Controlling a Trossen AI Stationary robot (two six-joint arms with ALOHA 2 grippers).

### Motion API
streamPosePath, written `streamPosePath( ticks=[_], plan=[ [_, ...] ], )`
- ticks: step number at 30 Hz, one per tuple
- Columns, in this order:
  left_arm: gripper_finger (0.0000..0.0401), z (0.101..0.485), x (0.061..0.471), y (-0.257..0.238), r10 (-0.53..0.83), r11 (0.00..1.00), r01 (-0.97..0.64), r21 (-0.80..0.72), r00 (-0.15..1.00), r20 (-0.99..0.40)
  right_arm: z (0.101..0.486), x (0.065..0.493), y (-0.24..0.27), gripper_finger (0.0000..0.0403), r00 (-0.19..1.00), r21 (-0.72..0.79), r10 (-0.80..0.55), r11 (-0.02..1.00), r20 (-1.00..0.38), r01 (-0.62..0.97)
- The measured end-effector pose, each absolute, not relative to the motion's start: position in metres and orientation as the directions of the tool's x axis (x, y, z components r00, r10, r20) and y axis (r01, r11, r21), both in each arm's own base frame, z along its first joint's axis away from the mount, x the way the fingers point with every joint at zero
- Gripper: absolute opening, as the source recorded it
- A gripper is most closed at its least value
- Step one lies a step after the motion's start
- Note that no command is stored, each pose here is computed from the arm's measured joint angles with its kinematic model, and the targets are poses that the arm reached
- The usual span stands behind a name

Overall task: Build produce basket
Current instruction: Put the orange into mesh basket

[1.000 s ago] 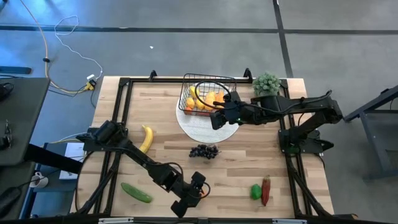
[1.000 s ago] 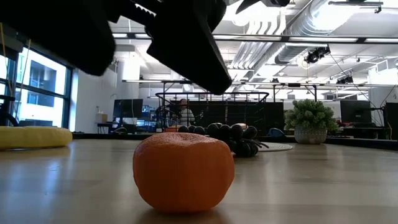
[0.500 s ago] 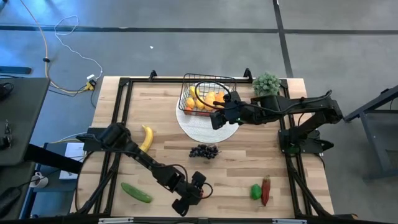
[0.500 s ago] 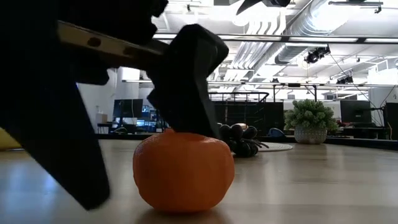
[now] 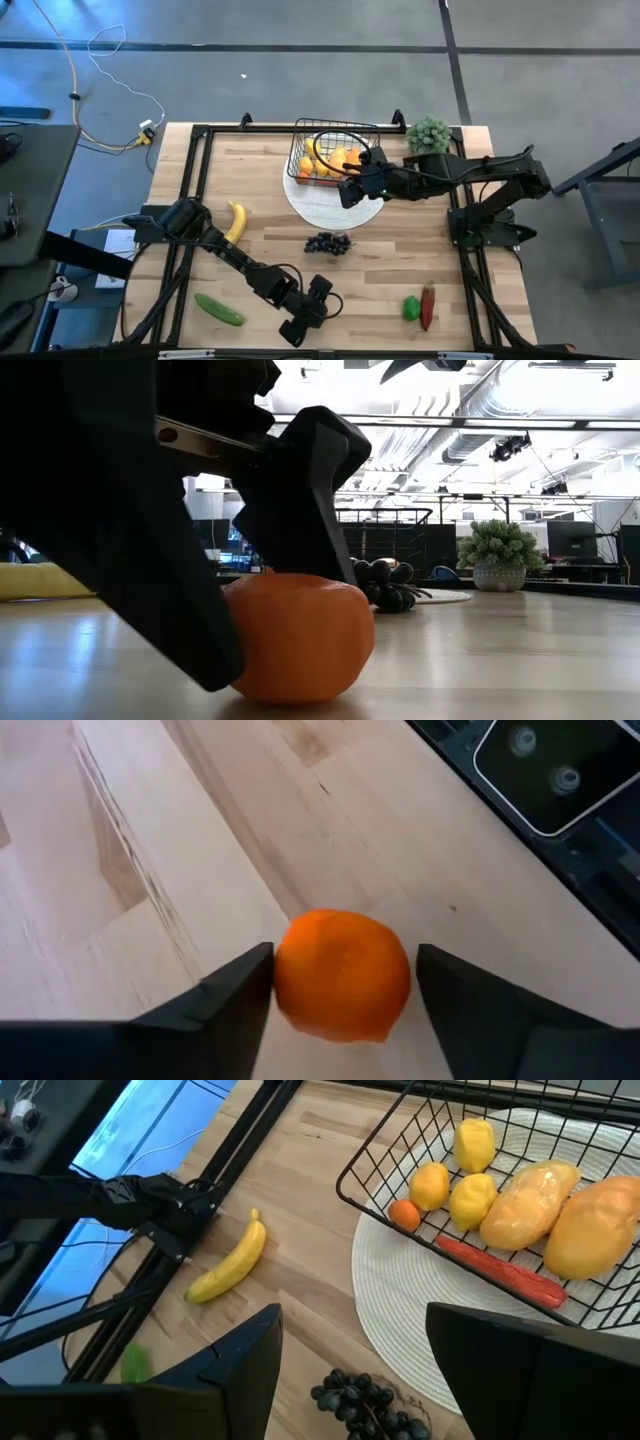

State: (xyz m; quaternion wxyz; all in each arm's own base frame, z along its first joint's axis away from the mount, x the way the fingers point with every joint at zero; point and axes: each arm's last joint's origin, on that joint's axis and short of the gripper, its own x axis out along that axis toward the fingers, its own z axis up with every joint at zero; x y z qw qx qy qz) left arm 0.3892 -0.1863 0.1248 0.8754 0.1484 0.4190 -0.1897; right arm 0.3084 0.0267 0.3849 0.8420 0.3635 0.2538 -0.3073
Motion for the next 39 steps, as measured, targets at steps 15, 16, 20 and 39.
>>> streamPosePath(
  ticks=[15, 16, 20, 39],
  plan=[
    [0.013, 0.132, 0.39, -0.165, -0.172, 0.934, 0.356, 0.037, 0.538, -0.825, 0.389, 0.303, 0.025, 0.0229, 0.687, 0.443, -0.327, 0.571, -0.649, 0.691],
    [0.013, 0.134, 0.391, -0.161, -0.166, 0.939, 0.342, 0.033, 0.538, -0.827, 0.39, 0.302, 0.024, 0.0229, 0.687, 0.441, -0.331, 0.573, -0.647, 0.691],
    [0.0129, 0.145, 0.394, -0.143, -0.142, 0.957, 0.289, 0.026, 0.544, -0.827, 0.397, 0.291, 0.018, 0.0229, 0.683, 0.423, -0.354, 0.58, -0.638, 0.696],
    [0.0127, 0.24, 0.384, -0.014, 0.116, 0.993, -0.067, 0.095, 0.658, -0.744, 0.43, 0.236, 0.004, 0.0229, 0.702, 0.332, -0.404, 0.67, -0.587, 0.664]
  ],
)
